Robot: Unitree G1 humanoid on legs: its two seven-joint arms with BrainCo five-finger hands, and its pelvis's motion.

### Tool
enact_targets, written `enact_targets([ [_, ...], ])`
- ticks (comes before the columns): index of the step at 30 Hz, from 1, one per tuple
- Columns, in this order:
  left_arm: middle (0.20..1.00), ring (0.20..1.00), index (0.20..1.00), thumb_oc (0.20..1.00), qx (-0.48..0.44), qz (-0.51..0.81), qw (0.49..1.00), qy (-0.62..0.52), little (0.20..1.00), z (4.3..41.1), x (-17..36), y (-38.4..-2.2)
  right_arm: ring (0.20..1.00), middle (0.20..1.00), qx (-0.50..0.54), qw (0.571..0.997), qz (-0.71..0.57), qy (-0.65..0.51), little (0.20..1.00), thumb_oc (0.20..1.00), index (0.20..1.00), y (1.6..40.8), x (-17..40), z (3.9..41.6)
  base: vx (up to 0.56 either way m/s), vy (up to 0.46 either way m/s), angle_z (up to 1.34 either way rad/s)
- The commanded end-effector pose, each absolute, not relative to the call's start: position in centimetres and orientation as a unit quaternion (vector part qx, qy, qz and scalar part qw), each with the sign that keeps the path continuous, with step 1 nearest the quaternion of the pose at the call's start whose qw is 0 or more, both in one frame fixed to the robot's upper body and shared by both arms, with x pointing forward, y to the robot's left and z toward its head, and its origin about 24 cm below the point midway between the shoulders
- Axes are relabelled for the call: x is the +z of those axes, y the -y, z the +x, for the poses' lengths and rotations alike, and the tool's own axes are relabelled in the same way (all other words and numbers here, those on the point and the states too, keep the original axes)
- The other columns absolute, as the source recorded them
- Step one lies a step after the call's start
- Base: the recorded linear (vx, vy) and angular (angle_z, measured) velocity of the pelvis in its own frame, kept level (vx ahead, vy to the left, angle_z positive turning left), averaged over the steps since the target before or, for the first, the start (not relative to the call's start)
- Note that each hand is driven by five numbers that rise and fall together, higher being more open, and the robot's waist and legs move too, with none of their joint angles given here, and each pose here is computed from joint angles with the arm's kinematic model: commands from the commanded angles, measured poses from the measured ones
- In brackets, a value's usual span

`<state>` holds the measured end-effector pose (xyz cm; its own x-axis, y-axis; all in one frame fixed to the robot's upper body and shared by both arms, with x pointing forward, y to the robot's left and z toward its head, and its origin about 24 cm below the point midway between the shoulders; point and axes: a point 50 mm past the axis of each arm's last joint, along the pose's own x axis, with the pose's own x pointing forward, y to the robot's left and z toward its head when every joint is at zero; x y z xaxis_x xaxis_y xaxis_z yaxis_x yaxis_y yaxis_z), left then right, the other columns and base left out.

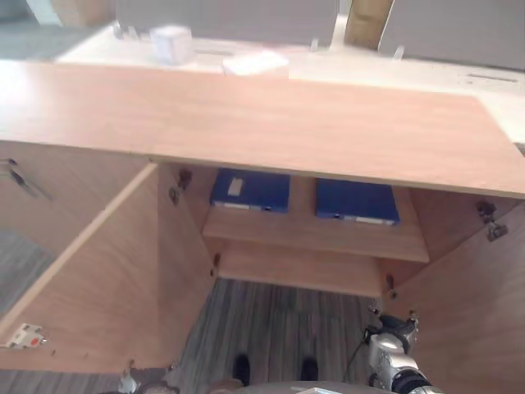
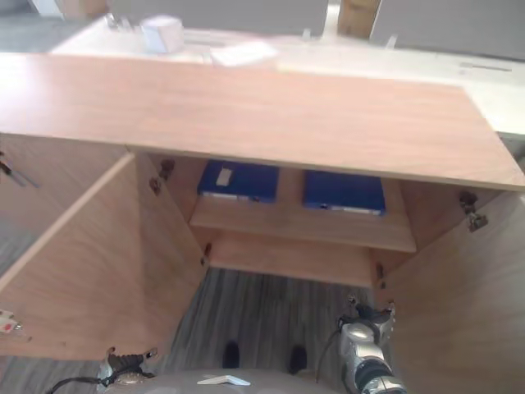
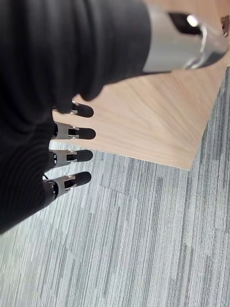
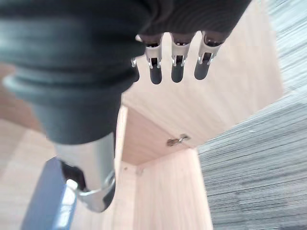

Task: Put the empty folder in the office cabinet

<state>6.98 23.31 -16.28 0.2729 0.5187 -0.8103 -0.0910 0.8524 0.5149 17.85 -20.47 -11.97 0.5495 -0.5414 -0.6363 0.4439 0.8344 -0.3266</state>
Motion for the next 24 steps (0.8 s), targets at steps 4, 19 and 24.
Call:
enact_targets([
  [4, 1.000, 1.000, 1.000, 1.000, 0.163, 0.231, 0.747, -0.602, 1.000, 5.2, -16.4, -24.5, 1.000, 1.000, -0.191, 0.929, -0.065, -0.309, 1.000, 1.000, 1.000, 20.7, -9.3, 21.9, 0.00, -0.011, -0.04],
  [19, 1.000, 1.000, 1.000, 1.000, 0.006, 0.247, 0.771, -0.587, 1.000, 6.7, -16.4, -24.4, 1.000, 1.000, -0.117, 0.771, -0.626, 0.031, 1.000, 1.000, 1.000, 36.7, 22.8, 28.2, 0.05, -0.011, -0.10],
  [24, 1.000, 1.000, 1.000, 1.000, 0.008, 0.237, 0.774, -0.587, 1.000, 6.7, -16.5, -23.9, 1.000, 1.000, -0.248, 0.755, -0.599, 0.100, 1.000, 1.000, 1.000, 39.2, 27.3, 24.7, 0.02, -0.007, -0.16],
])
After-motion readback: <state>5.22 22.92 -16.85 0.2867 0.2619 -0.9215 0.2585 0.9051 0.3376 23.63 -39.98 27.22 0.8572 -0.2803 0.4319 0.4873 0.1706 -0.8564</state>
